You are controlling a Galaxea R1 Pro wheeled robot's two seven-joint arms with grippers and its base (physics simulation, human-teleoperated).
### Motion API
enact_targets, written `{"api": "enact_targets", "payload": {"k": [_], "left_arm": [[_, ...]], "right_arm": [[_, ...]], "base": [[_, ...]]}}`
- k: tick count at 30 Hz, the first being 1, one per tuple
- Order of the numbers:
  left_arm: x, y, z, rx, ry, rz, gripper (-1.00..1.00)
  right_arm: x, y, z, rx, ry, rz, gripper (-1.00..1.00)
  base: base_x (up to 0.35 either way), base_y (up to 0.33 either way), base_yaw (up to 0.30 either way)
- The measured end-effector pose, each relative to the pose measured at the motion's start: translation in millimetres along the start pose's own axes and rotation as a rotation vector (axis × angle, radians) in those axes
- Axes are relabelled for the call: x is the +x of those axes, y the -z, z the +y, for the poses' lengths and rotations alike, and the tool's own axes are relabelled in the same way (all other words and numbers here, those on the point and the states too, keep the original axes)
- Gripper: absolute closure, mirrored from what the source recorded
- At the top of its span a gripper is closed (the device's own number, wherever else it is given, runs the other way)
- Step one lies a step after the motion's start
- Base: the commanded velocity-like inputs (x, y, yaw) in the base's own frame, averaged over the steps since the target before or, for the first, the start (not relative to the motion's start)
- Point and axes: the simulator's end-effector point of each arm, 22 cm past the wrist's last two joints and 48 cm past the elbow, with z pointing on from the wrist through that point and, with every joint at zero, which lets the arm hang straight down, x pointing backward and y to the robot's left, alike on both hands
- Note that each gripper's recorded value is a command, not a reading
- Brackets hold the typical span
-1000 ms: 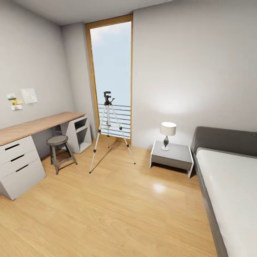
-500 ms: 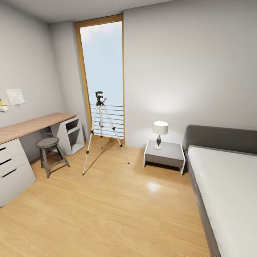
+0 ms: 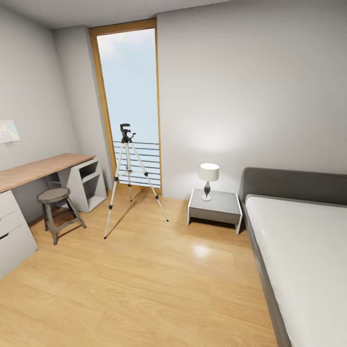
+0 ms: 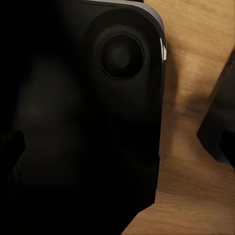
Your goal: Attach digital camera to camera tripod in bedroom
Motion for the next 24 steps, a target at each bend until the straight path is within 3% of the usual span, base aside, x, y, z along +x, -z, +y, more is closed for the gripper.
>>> {"api": "enact_targets", "payload": {"k": [24], "left_arm": [[-0.6, 0.0, 2.1, -0.001, -0.002, 0.000, -1.00]], "right_arm": [[0.3, 0.0, -2.5, 0.004, -0.001, 0.002, -1.00]], "base": [[0.000, 0.000, -0.002]]}}
